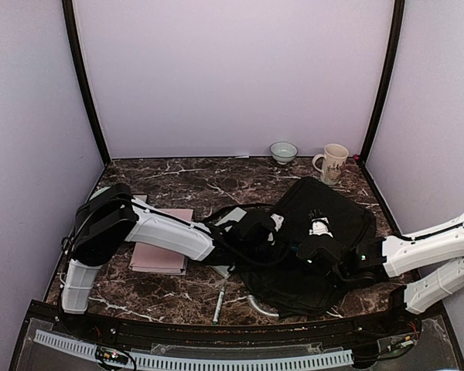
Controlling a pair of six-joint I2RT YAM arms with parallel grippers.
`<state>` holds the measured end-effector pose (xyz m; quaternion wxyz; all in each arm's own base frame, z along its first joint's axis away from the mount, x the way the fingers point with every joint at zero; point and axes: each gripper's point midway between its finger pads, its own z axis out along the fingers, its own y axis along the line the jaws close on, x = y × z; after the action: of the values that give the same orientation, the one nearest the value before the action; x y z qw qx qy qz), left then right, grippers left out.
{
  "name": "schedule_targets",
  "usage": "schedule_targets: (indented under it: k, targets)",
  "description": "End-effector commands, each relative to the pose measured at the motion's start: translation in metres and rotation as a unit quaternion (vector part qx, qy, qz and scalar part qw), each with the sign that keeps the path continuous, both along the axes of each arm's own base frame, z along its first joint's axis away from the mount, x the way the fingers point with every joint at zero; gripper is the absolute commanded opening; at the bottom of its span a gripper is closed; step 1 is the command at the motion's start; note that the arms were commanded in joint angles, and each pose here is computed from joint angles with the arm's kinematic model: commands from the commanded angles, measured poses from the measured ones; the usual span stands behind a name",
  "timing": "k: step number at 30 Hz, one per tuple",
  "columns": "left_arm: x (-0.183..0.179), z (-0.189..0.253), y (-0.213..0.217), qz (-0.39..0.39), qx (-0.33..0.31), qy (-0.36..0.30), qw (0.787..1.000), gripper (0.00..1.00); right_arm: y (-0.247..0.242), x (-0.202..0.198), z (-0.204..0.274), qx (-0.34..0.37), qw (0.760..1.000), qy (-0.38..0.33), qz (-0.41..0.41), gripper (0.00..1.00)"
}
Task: Pack the student bag
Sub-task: Adjust the pen in the upper front pocket of the bag, then pick up the pen at the corner of the board.
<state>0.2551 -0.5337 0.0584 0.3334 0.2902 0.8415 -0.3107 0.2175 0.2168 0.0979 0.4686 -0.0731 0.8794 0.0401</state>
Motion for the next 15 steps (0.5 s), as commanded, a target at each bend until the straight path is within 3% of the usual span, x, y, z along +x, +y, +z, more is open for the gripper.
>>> schedule_targets:
  k: [1,9,15]
  targets:
    - [-0.015,0.044,0.024,-0.008,-0.029,-0.005,1.000,0.16,0.003,0.002,0.006,0.021,1.000,-0.008,-0.021,0.00]
    - [-0.029,0.046,0.086,0.014,0.033,-0.025,0.999,0.26,0.004,0.004,0.001,0.014,0.999,0.002,-0.030,0.01]
    - [-0.030,0.050,0.127,0.045,0.077,-0.049,0.995,0.36,0.013,-0.003,-0.008,0.017,0.999,0.029,-0.001,0.13]
